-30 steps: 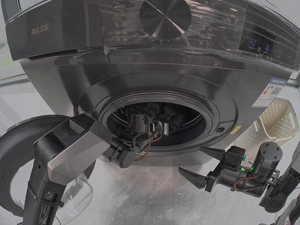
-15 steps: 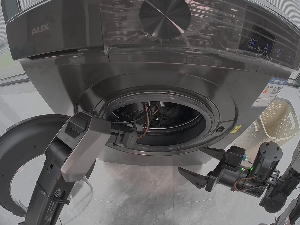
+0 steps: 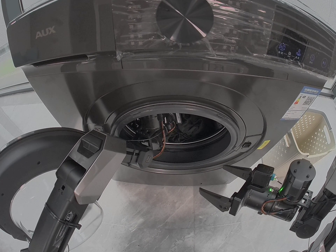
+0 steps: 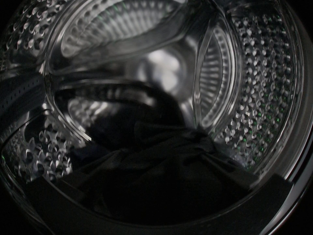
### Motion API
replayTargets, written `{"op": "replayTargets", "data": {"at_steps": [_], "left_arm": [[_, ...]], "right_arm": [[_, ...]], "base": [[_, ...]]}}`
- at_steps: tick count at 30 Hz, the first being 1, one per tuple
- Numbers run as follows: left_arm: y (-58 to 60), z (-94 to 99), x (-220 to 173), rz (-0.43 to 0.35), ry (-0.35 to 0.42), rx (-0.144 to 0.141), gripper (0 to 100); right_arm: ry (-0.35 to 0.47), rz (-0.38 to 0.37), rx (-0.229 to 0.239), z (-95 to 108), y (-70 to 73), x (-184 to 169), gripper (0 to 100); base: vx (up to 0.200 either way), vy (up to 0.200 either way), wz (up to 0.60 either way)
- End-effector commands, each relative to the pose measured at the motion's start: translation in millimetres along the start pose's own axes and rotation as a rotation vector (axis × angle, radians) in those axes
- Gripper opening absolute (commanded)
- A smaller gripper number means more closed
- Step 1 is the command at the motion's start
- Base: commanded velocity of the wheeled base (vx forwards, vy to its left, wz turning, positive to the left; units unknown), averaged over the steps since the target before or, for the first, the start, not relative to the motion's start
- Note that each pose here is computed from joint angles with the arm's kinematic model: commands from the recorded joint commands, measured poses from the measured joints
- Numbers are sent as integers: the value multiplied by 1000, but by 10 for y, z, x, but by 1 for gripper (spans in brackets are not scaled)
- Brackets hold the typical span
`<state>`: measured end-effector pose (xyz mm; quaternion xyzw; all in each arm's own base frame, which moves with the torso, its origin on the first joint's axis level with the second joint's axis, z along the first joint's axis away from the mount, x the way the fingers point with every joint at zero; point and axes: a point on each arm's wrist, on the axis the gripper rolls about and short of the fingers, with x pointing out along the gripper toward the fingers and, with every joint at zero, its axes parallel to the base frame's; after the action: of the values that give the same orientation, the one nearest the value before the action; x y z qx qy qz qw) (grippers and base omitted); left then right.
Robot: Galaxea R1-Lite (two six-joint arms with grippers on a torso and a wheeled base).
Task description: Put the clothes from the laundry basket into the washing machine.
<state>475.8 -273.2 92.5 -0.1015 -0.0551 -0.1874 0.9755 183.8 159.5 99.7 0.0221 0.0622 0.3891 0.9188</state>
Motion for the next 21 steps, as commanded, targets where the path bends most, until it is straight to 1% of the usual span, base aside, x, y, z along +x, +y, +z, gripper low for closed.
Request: {"op": "replayTargets", "data": {"at_steps": [1,4,7,8,9,10,11,12,13,15,17,19,21], "left_arm": [[-23,-75,-51,2,63,2,100],[-36,-46,-49,1,61,-17,100],[-51,1,-56,-2,53,-22,100],[-123,194,-106,-13,37,-48,100],[-140,204,-117,-16,39,-49,100],[-203,333,-195,-26,43,-58,100],[-235,365,-226,-31,47,-60,100],[-266,413,-271,-36,53,-60,100],[-338,463,-354,-51,68,-59,100],[-418,570,-527,-71,100,-56,100],[-494,632,-694,-95,134,-53,100],[-524,612,-826,-106,167,-47,100],[-571,545,-985,-118,207,-29,100]], "right_arm": [[2,2,0,-5,3,3,100],[2,2,0,-5,3,3,100],[2,0,0,-5,-1,3,100],[0,-1,0,-1,-4,1,100],[0,-1,0,-1,-4,1,100],[0,-1,0,-1,-8,1,100],[0,-1,0,-1,-8,1,100],[-1,-3,0,3,-7,-1,100],[-3,-1,0,6,-3,-3,100],[-6,-2,0,13,-6,-7,100],[-7,-2,0,17,-5,-9,100],[-9,-2,-1,20,-5,-11,100],[-9,-4,0,20,-9,-11,100]], "base": [[0,0,0],[0,0,0],[0,0,0],[0,0,0],[0,0,0],[0,0,0],[0,0,0],[0,0,0],[0,0,0],[0,0,0],[0,0,0],[0,0,0],[0,0,0]]}}
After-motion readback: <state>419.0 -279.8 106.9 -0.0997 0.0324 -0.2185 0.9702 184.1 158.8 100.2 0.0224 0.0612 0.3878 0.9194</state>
